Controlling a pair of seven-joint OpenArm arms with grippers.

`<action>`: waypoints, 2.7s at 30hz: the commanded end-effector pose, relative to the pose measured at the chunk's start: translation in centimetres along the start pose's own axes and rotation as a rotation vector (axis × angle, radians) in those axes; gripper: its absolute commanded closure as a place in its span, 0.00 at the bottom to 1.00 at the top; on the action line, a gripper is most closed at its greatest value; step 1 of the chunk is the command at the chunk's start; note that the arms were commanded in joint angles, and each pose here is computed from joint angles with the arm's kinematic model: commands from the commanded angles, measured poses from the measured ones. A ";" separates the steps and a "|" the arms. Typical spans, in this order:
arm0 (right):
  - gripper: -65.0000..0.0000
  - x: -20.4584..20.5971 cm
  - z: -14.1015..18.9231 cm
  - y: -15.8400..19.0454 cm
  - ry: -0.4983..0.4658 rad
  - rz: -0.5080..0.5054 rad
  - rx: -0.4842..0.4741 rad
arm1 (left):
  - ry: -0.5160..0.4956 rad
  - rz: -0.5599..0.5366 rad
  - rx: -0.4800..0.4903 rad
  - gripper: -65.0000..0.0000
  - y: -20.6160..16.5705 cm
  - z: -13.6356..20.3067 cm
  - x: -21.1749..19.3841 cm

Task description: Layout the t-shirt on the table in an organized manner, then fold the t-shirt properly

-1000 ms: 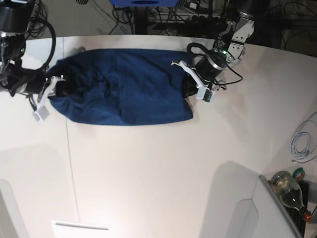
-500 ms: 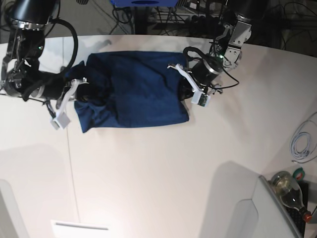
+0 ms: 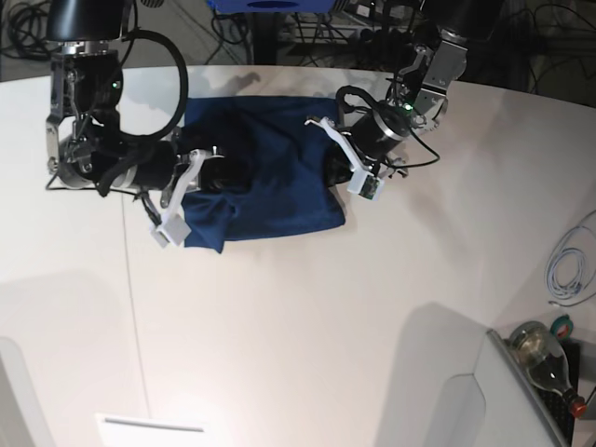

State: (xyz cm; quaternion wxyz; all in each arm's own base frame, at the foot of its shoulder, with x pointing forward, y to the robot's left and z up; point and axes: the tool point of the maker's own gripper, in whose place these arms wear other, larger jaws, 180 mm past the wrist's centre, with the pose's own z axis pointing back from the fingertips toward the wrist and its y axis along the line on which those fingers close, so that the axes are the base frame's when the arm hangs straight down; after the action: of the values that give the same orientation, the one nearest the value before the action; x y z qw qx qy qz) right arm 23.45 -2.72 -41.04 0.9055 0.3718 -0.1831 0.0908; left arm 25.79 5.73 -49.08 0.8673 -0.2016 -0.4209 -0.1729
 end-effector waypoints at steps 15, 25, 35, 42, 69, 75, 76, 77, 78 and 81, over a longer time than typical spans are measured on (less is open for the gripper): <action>0.95 1.0 -3.6 3.8 -0.014 -0.031 0.083 | -0.025 -0.009 -0.003 1.00 0.1 -0.1 0.9; 0.94 0.4 -4.0 3.4 0.007 -0.052 0.079 | -0.026 -0.004 0.005 1.00 0.3 0.1 0.9; 0.86 0.7 -4.1 3.5 0.006 -0.047 0.082 | -0.068 0.039 0.114 1.00 3.8 3.1 1.4; 0.59 0.6 -5.0 3.6 0.008 -0.077 0.094 | -0.007 0.047 0.290 1.00 8.6 9.3 1.3; 0.59 0.7 -10.0 13.6 0.158 0.219 0.072 | 0.110 0.106 0.854 1.00 22.7 31.0 -4.6; 0.59 2.8 -5.4 9.8 0.026 0.120 -0.064 | 0.101 0.115 0.857 1.00 23.0 30.7 -4.5; 0.60 2.9 -5.0 8.5 0.014 0.090 -0.095 | 0.101 0.115 0.856 1.00 22.9 30.7 -4.5; 0.61 3.1 -4.8 7.0 0.002 0.059 -0.124 | 0.101 0.115 0.856 1.00 22.9 30.7 -4.5; 0.65 3.3 -4.6 5.6 -0.012 0.041 -0.151 | 0.099 0.116 0.856 1.00 22.9 30.6 -4.5; 0.91 3.4 -4.7 3.4 -0.032 0.028 -0.198 | 0.099 0.118 0.856 1.00 22.9 30.6 -4.5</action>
State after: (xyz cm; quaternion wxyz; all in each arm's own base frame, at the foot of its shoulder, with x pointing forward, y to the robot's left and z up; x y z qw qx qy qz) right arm 26.19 2.14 -41.75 0.9417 0.2621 -0.1974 0.0746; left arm 13.28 40.49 -41.16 0.9073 0.1510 -0.3871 0.0644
